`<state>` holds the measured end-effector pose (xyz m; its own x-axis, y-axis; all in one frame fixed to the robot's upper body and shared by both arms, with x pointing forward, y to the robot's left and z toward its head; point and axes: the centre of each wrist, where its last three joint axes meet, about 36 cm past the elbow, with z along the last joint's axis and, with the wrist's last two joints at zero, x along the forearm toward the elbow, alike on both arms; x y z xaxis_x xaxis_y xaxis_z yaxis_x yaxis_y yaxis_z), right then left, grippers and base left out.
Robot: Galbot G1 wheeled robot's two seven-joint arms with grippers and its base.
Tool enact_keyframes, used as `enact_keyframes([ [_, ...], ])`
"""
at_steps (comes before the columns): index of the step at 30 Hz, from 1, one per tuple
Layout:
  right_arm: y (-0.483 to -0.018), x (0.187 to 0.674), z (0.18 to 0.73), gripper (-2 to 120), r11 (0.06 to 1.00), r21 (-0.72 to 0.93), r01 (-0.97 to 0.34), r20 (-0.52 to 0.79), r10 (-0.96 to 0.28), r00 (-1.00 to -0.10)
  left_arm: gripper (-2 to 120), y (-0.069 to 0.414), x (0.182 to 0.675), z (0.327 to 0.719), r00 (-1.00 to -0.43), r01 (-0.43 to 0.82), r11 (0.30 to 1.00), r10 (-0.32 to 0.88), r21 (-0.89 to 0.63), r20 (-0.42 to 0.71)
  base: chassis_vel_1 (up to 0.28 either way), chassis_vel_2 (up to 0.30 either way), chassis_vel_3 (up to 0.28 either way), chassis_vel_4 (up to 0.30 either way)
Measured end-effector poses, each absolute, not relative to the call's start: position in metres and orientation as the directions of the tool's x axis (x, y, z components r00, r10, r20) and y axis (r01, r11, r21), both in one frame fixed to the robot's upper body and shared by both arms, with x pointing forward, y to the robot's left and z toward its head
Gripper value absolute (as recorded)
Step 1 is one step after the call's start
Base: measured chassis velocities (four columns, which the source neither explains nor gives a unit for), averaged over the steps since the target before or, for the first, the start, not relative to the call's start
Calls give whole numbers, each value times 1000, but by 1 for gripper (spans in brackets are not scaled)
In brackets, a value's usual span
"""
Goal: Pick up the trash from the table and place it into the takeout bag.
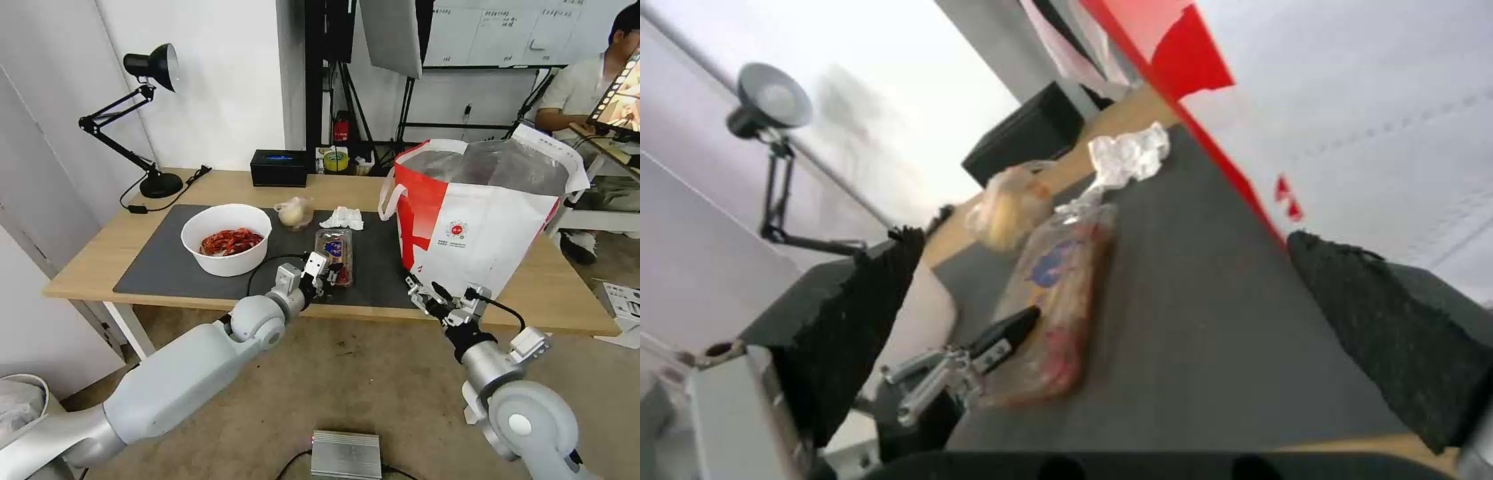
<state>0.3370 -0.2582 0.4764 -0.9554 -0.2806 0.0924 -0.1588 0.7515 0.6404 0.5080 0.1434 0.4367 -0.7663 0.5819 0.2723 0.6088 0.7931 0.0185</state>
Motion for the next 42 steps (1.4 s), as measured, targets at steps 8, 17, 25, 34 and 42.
enact_keyframes([
  [8,-257,354,489,100,651,744,-149,89,-317,-944,0,147,507,439,-770,605,796,579,20,269,0,0,0,0],
  [17,-257,377,490,100,598,794,-114,121,-337,-934,0,147,507,440,-771,603,797,578,17,268,0,0,0,0],
  [25,-249,428,491,100,552,831,-64,177,-373,-911,0,156,510,442,-781,586,810,568,-10,260,0,0,0,0],
  [34,-239,458,488,100,556,830,-43,216,-393,-894,0,158,507,440,-783,583,812,569,-23,253,0,0,0,0],
  [42,-233,478,488,100,577,816,-27,260,-408,-875,0,154,504,440,-779,589,808,576,-29,249,0,0,0,0],
])
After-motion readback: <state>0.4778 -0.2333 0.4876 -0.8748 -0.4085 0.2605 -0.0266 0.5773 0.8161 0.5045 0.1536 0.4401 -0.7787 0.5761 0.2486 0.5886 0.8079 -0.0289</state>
